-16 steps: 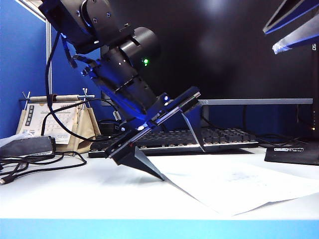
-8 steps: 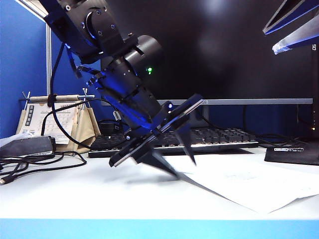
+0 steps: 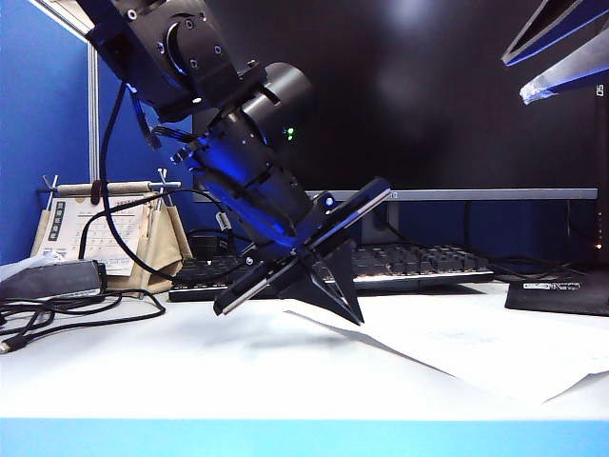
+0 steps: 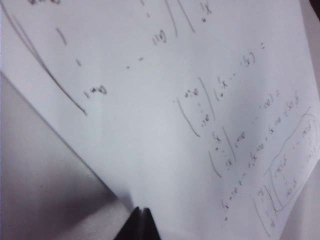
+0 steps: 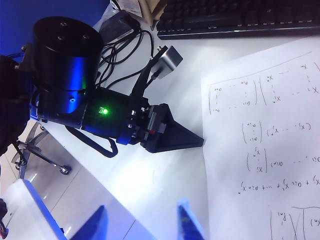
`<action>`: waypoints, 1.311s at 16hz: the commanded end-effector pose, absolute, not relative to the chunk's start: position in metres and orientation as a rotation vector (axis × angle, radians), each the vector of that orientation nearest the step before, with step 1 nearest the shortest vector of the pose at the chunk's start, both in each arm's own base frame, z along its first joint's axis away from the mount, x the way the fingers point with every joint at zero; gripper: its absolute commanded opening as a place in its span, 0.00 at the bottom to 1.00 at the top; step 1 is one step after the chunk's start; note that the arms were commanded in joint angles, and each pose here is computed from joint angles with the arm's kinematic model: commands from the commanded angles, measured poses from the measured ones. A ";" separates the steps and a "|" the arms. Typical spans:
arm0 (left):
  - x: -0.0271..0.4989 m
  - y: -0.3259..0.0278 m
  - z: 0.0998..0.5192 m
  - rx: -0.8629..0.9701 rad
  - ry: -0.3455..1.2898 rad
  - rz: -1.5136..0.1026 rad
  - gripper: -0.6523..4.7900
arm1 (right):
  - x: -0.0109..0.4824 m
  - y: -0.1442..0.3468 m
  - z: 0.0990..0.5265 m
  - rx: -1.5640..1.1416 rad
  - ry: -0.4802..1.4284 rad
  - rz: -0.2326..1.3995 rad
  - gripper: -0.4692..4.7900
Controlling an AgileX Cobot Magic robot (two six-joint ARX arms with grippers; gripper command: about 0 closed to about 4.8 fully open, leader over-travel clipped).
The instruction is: Put a wrinkled paper upside down.
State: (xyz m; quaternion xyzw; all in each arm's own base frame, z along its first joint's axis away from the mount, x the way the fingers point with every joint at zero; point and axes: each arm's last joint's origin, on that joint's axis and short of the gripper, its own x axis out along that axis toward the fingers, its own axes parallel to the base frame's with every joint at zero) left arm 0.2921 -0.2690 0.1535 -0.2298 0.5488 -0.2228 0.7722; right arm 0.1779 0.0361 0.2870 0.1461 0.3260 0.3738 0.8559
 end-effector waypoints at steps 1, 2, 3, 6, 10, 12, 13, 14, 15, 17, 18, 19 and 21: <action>0.287 -0.269 0.151 -0.538 1.290 -0.512 1.00 | 0.178 0.036 0.289 0.300 0.666 0.794 0.43; 0.286 -0.269 0.151 -0.549 1.320 -0.516 1.00 | 0.178 0.036 0.290 0.299 0.664 0.795 0.43; 0.285 -0.269 0.151 -0.554 1.334 -0.531 1.00 | 0.178 0.036 0.290 0.297 0.658 0.795 0.43; 0.284 -0.273 0.153 -0.576 1.305 -0.513 1.00 | 0.179 0.036 0.290 0.297 0.657 0.796 0.43; 0.292 -0.287 0.150 -0.695 1.202 -0.538 1.00 | 0.178 0.036 0.290 0.298 0.660 0.795 0.43; 0.294 -0.291 0.140 -0.720 1.229 -0.553 1.00 | 0.179 0.036 0.290 0.298 0.661 0.794 0.43; 0.294 -0.293 0.140 -0.722 1.210 -0.566 1.00 | 0.179 0.036 0.290 0.298 0.661 0.794 0.43; 0.296 -0.298 0.142 -0.736 1.153 -0.601 1.00 | 0.179 0.036 0.290 0.298 0.662 0.794 0.43; 0.298 -0.301 0.145 -0.751 1.101 -0.623 1.00 | 0.179 0.036 0.290 0.297 0.661 0.792 0.43; 0.305 -0.306 0.133 -0.830 1.068 -0.620 0.83 | 0.179 0.036 0.289 0.290 0.662 0.770 0.43; 0.305 -0.307 0.129 -0.846 1.082 -0.621 0.69 | 0.179 0.036 0.289 0.290 0.663 0.769 0.43; 0.305 -0.307 0.127 -0.846 1.082 -0.622 0.56 | 0.179 0.036 0.289 0.291 0.665 0.769 0.43; 0.308 -0.310 0.130 -0.850 1.059 -0.626 0.50 | 0.179 0.036 0.289 0.293 0.670 0.768 0.43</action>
